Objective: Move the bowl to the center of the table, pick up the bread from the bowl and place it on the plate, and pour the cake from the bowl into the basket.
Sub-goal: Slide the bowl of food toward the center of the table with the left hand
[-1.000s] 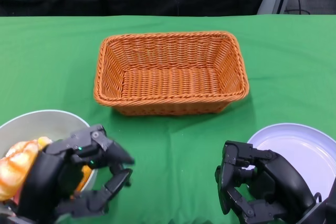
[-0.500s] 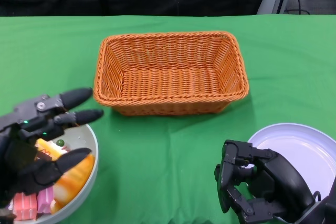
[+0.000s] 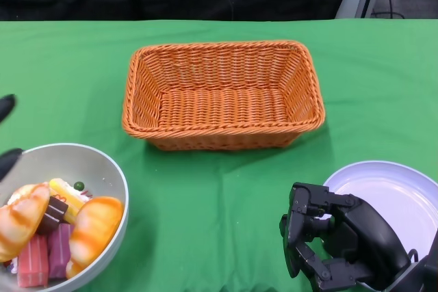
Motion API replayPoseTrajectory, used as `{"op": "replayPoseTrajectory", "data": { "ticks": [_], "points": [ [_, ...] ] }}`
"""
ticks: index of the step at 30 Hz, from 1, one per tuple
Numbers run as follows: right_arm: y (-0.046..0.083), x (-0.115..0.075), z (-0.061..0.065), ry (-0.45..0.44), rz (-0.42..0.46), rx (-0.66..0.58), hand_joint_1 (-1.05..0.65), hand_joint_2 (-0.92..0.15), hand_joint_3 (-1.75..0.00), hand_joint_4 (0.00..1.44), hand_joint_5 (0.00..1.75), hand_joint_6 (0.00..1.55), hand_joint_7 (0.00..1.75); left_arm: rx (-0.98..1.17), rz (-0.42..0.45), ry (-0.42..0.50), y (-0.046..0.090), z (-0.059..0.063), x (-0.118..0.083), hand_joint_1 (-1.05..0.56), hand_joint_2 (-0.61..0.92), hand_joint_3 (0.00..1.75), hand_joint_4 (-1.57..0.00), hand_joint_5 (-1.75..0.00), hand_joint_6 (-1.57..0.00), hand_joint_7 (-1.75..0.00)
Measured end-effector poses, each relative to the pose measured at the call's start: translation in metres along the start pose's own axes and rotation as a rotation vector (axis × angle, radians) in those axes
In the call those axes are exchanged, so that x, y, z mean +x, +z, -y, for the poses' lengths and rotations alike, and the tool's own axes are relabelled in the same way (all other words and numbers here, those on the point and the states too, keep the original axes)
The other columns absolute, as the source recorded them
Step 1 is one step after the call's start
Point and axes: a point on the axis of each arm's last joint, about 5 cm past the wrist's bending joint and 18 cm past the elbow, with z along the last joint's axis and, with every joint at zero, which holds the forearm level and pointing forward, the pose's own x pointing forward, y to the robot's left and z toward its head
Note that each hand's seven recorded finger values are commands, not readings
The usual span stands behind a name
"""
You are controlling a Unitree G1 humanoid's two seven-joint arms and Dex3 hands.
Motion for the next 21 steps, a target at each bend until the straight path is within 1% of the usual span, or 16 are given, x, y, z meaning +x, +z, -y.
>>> {"op": "replayPoseTrajectory", "data": {
  "ticks": [6, 10, 13, 14, 17, 19, 21],
  "points": [
    [0.0, 0.0, 0.0, -0.002, -0.002, 0.001, -0.09, -0.54, -1.21, 0.79, 1.75, 0.65, 1.54, 0.107, -0.077, 0.075, -0.002, -0.017, 0.0, -0.75, 0.92, 0.3, -0.51, -0.02, -0.43, -0.01],
    [-0.001, 0.0, 0.0, -0.002, -0.002, 0.001, -0.09, -0.54, -1.21, 0.8, 1.75, 0.65, 1.54, 0.149, -0.166, 0.093, -0.004, -0.027, 0.001, -0.67, 0.92, 0.37, -0.4, 0.0, -0.38, 0.0],
    [-0.001, 0.0, 0.0, -0.003, -0.002, 0.001, -0.09, -0.54, -1.21, 0.79, 1.75, 0.65, 1.54, 0.196, -0.245, 0.073, -0.002, -0.037, 0.002, -0.67, 0.92, 0.4, -0.35, 0.0, -0.33, 0.0],
    [-0.001, 0.0, 0.0, -0.003, -0.002, 0.001, -0.09, -0.54, -1.21, 0.79, 1.75, 0.65, 1.54, 0.211, -0.266, 0.058, -0.002, -0.039, 0.002, -0.66, 0.92, 0.43, -0.32, 0.0, -0.29, 0.0],
    [-0.001, 0.0, 0.0, -0.003, -0.001, 0.001, -0.09, -0.54, -1.21, 0.8, 1.75, 0.66, 1.54, 0.265, -0.357, -0.01, 0.001, -0.047, 0.003, -0.64, 0.92, 0.44, -0.26, 0.0, -0.25, 0.0],
    [-0.001, 0.0, 0.0, -0.003, 0.0, 0.002, -0.09, -0.54, -1.21, 0.8, 1.75, 0.66, 1.54, 0.28, -0.429, -0.045, 0.003, -0.05, 0.005, -0.61, 0.92, 0.44, -0.24, 0.0, -0.25, 0.0],
    [-0.001, 0.0, 0.0, -0.003, 0.001, 0.002, -0.08, -0.54, -1.22, 0.8, 1.75, 0.66, 1.54, 0.289, -0.474, -0.065, 0.003, -0.052, 0.005, -0.61, 0.92, 0.44, -0.24, 0.0, -0.25, 0.0]
  ]
}}
